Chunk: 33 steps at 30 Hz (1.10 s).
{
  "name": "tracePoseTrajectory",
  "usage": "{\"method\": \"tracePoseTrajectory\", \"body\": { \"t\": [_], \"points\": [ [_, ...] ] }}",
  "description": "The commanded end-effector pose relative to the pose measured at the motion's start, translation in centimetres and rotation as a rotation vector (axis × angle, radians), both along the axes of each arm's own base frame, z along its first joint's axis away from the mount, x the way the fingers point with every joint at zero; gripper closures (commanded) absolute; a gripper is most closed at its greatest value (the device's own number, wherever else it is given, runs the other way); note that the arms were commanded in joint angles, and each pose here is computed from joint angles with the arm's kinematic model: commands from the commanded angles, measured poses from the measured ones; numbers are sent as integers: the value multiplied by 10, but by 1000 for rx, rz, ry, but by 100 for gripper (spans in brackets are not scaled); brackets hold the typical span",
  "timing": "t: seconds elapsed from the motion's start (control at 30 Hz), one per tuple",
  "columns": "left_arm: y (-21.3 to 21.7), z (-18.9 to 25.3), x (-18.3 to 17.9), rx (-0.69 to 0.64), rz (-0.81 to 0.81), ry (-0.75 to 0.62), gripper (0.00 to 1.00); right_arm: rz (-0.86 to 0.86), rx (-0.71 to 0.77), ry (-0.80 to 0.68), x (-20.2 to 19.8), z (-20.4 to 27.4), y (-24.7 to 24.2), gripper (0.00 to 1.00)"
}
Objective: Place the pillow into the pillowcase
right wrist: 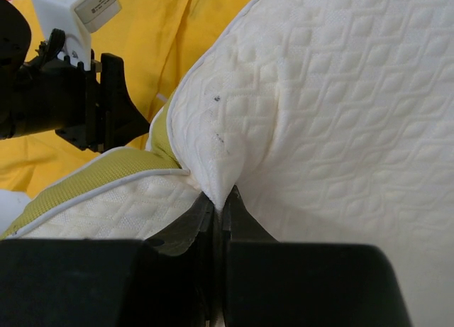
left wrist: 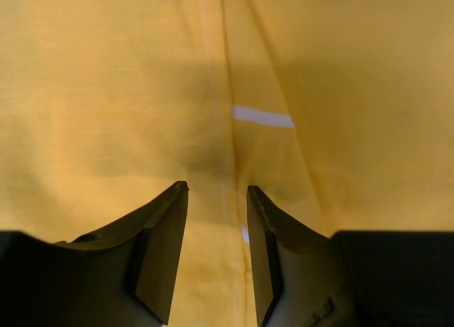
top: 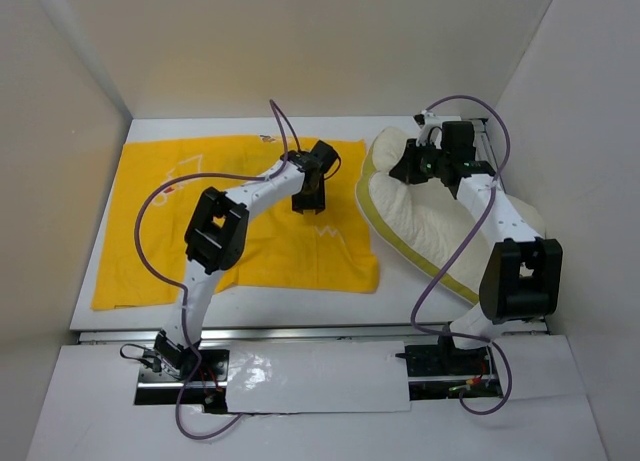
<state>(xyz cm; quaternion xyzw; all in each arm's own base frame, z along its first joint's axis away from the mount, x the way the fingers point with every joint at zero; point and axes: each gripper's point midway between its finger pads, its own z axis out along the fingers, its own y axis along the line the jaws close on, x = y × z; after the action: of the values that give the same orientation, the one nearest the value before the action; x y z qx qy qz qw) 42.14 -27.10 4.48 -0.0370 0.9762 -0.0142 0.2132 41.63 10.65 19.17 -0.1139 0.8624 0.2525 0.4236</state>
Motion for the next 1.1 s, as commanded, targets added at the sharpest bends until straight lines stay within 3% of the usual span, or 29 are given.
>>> {"method": "tracePoseTrajectory", "body": {
  "t": [0.0, 0.23, 0.4, 0.43, 0.5, 0.53, 0.57, 0.87, 1.07],
  "points": [
    [12, -11, -2, 53, 25, 20, 49, -70, -28, -75, 19, 13, -20, 100],
    [7, -23, -5, 39, 14, 55, 52, -74, -22, -61, 20, 10, -20, 100],
    [5, -21, -3, 34, 14, 47, 68, -74, -22, -61, 20, 10, -20, 100],
    [5, -21, -2, 30, 24, 47, 77, -67, -16, -61, 19, 10, -18, 100],
    [8, -14, -3, 40, 29, 38, 86, -67, -16, -61, 19, 10, -18, 100],
    [11, -10, -3, 48, 41, 32, 97, -62, -23, -57, 18, 8, -19, 100],
    [13, -6, -4, 56, 45, 28, 100, -54, -18, -56, 17, 9, -17, 100],
    [26, 55, -3, 39, 70, -95, 100, 10, -62, -63, 11, 4, 0, 100],
    [32, 79, -8, 31, 58, -133, 100, 193, -116, -83, -7, -6, 32, 100]
  ]
}}
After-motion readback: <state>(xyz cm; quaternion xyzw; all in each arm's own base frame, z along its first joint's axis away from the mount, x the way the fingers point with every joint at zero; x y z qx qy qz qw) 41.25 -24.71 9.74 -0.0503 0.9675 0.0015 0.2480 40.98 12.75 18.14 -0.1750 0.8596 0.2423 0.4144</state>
